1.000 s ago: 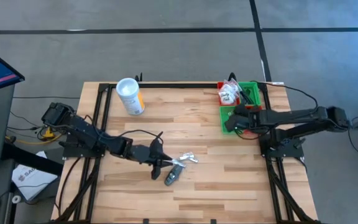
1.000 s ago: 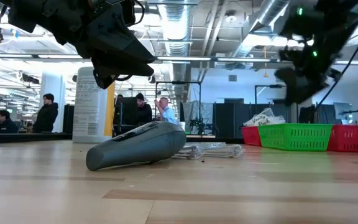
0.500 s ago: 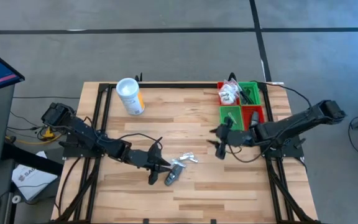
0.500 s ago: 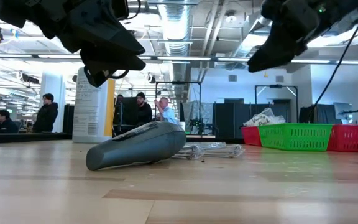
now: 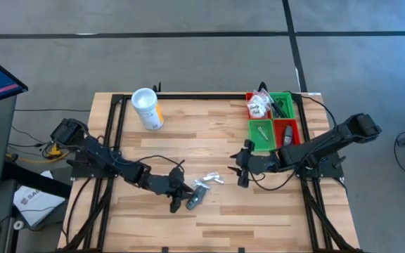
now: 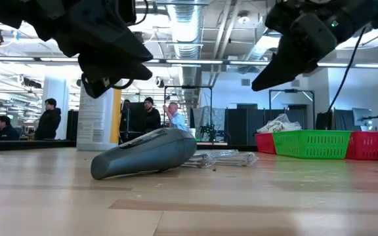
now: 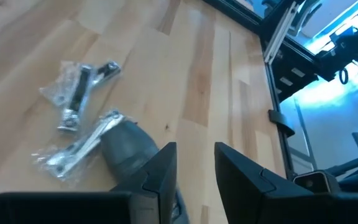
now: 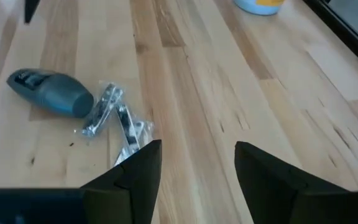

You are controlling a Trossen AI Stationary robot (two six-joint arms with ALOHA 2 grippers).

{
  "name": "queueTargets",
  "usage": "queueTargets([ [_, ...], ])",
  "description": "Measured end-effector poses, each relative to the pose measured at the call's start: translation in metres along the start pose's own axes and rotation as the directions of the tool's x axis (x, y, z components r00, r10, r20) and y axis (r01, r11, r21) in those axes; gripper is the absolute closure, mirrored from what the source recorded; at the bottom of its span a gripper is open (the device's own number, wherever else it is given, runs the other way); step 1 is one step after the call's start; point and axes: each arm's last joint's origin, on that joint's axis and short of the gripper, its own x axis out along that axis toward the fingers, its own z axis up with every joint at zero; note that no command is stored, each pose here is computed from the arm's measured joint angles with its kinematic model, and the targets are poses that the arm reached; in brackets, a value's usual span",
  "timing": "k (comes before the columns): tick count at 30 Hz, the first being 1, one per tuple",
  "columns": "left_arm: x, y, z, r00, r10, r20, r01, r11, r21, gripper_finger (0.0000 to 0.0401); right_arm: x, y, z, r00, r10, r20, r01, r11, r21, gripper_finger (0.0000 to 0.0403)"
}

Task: Pick & Place Travel size toiletries
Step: Put the gray deodorant into the bottom red bin

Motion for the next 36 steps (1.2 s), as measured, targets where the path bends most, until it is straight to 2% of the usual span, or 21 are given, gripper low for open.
queueTargets([
  [7, 0.022, -0.004, -0.005, 0.999, 0.022, -0.03, -0.023, 0.999, -0.028, 0.0299, 0.0, -0.002, 0.001, 1.0, -0.005, 0.003, 0.005, 1.0, 0.006, 0.0217],
  [13, 0.04, -0.014, -0.003, 0.998, -0.009, -0.06, 0.007, 0.999, -0.033, 0.0299, -0.001, 0.0, -0.001, 1.0, -0.002, -0.006, 0.002, 1.0, -0.003, 0.0224],
  [20, 0.044, -0.011, -0.001, 0.997, 0.013, -0.078, -0.015, 0.999, -0.032, 0.0295, -0.001, 0.0, -0.002, 1.0, -0.005, -0.022, 0.004, 1.0, -0.012, 0.023],
  [27, 0.045, -0.007, 0.001, 0.996, 0.027, -0.08, -0.032, 0.998, -0.053, 0.0225, -0.001, 0.0, -0.002, 1.0, -0.005, -0.023, 0.004, 1.0, -0.012, 0.0235],
  [32, 0.045, -0.006, 0.001, 0.996, 0.035, -0.077, -0.038, 0.999, -0.026, 0.0171, -0.001, 0.0, -0.002, 1.0, -0.005, -0.024, 0.005, 1.0, -0.013, 0.0234],
  [36, 0.045, -0.005, -0.001, 0.995, 0.051, -0.089, -0.052, 0.999, -0.001, 0.0146, -0.001, 0.0, -0.002, 1.0, -0.005, -0.024, 0.005, 1.0, -0.013, 0.0236],
])
